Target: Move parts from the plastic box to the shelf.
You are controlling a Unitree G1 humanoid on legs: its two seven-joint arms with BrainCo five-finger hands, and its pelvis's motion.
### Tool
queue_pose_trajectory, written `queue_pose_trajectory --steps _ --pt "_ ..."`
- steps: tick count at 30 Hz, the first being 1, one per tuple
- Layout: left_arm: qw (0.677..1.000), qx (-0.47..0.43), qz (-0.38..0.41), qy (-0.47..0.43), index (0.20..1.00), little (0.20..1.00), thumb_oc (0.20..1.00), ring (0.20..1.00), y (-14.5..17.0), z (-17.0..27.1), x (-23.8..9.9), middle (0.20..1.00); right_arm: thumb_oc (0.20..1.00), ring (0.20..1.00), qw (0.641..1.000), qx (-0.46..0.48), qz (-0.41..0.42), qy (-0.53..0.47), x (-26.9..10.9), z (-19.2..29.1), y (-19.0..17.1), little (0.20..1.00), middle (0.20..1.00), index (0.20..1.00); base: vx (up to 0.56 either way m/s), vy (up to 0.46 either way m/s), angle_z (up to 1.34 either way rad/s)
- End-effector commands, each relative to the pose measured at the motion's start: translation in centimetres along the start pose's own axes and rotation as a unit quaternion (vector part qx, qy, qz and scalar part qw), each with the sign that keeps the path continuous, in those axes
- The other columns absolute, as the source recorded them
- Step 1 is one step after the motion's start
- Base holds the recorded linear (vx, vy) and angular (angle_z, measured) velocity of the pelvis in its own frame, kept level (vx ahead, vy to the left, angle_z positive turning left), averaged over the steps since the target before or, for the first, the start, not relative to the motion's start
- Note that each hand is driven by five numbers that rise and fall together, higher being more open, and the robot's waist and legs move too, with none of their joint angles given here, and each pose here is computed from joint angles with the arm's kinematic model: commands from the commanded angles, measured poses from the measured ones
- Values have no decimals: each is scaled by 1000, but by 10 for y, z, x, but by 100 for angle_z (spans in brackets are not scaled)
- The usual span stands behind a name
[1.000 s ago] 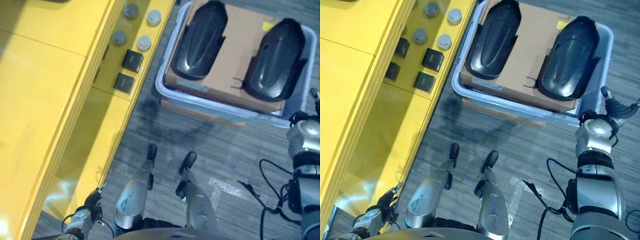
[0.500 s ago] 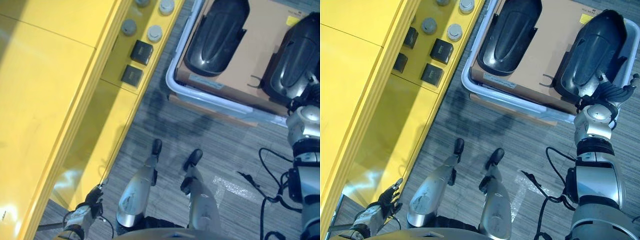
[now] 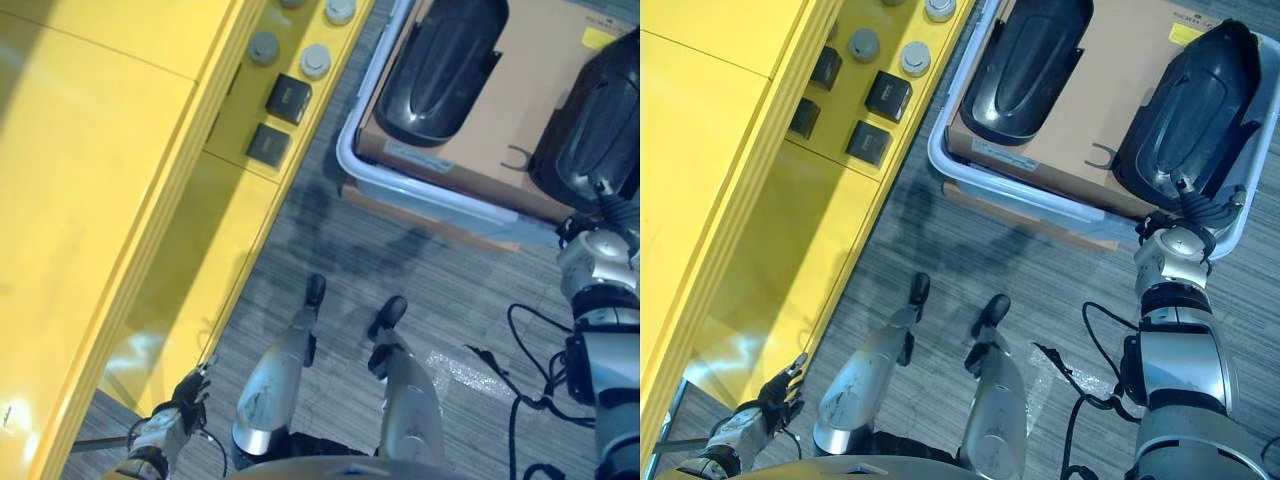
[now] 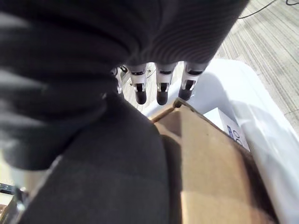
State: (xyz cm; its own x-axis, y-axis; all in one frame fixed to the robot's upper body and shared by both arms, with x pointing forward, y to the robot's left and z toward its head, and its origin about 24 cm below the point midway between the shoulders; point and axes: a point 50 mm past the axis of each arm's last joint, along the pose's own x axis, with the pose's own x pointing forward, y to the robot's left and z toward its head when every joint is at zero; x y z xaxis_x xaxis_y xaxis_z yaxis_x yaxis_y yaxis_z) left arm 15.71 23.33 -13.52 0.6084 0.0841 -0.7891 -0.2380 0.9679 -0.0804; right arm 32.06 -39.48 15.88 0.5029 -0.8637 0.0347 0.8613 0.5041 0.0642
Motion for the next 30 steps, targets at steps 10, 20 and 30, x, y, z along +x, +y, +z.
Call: queue_pose_trajectory --steps 10,20,30 --pt "1000 2 27 4 1000 1000 1000 1000 25 -2 -7 1000 200 200 999 -18 35 -13 -4 -1 7 200 200 200 0 0 0" --pt "1000 4 16 -7 1000 1000 1000 1000 20 3 -5 1000 200 200 998 39 40 12 -8 -8 10 200 200 200 0 0 0" --pt "999 5 -5 -53 1000 1000 1000 1000 14 14 -5 1000 200 200 993 111 33 9 -13 -12 7 200 200 200 -18 3 -1"
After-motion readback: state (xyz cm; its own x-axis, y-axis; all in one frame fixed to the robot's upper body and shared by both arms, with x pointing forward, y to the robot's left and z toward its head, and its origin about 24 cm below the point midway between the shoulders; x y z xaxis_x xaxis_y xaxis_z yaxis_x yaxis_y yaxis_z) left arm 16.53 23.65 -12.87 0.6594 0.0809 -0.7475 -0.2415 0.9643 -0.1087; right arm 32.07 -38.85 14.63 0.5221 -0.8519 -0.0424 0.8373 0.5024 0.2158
